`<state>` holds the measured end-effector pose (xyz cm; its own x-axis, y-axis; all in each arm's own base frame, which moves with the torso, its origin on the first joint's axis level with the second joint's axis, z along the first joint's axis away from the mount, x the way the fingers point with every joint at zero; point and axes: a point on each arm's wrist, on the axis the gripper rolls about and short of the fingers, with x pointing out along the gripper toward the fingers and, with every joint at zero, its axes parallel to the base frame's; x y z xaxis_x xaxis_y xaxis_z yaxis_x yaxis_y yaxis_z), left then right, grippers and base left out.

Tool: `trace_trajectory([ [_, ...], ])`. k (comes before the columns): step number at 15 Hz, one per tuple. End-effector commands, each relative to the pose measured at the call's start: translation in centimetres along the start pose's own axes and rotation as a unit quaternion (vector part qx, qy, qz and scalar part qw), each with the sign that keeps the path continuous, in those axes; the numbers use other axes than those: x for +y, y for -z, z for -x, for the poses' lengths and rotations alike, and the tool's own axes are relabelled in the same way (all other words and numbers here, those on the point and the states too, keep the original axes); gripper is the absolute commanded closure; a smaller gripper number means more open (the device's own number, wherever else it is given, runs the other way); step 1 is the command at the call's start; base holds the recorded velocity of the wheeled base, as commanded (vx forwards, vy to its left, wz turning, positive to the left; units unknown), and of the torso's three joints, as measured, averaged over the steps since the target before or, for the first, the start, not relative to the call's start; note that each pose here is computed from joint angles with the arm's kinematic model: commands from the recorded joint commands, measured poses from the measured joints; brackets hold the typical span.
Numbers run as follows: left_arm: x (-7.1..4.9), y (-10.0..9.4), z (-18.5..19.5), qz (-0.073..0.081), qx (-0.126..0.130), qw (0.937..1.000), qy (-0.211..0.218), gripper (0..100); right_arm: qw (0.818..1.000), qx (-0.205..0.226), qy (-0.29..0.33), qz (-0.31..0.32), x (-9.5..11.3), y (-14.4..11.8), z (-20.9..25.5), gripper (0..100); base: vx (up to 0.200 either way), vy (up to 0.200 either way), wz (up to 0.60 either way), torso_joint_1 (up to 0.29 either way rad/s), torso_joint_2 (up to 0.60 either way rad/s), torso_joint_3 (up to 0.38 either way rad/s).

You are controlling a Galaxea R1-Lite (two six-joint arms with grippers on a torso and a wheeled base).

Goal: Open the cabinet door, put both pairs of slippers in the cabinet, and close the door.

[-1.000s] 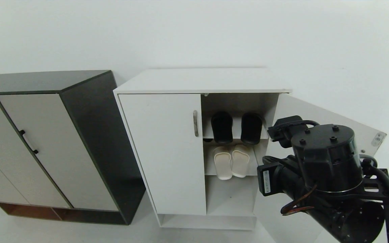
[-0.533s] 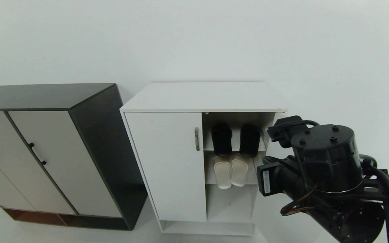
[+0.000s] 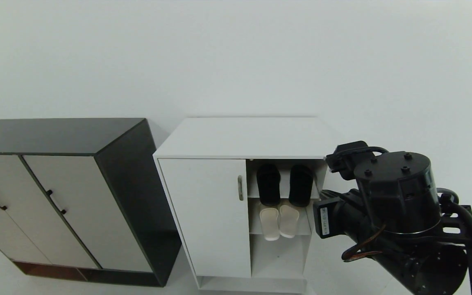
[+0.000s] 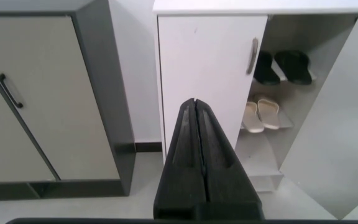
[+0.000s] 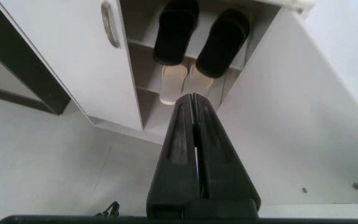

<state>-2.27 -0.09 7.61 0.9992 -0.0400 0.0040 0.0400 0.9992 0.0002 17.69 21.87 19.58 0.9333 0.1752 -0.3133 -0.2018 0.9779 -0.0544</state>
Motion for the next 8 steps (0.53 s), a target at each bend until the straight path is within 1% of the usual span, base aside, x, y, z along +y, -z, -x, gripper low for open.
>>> trace_trajectory([
  [1, 0.0, 0.0, 0.0, 0.0, 0.0, 1.0, -0.001, 100, 1.0, 0.0, -0.001, 0.0, 0.0, -0.02, 0.04, 100, 0.0, 0.0, 0.0, 0.246, -0.56, -0.325],
  [5, 0.0, 0.0, 0.0, 0.0, 0.0, 1.0, 0.0, 100, 1.0, -0.001, -0.001, -0.001, -0.12, -0.02, 0.17, 100, 0.0, 0.0, 0.0, 0.271, -0.59, -0.331],
  [8, 0.0, 0.0, 0.0, 0.0, 0.0, 1.0, 0.0, 100, 1.0, -0.002, 0.0, -0.001, -0.21, -0.05, 0.21, 100, 0.0, 0.0, 0.0, 0.219, -0.46, -0.25],
])
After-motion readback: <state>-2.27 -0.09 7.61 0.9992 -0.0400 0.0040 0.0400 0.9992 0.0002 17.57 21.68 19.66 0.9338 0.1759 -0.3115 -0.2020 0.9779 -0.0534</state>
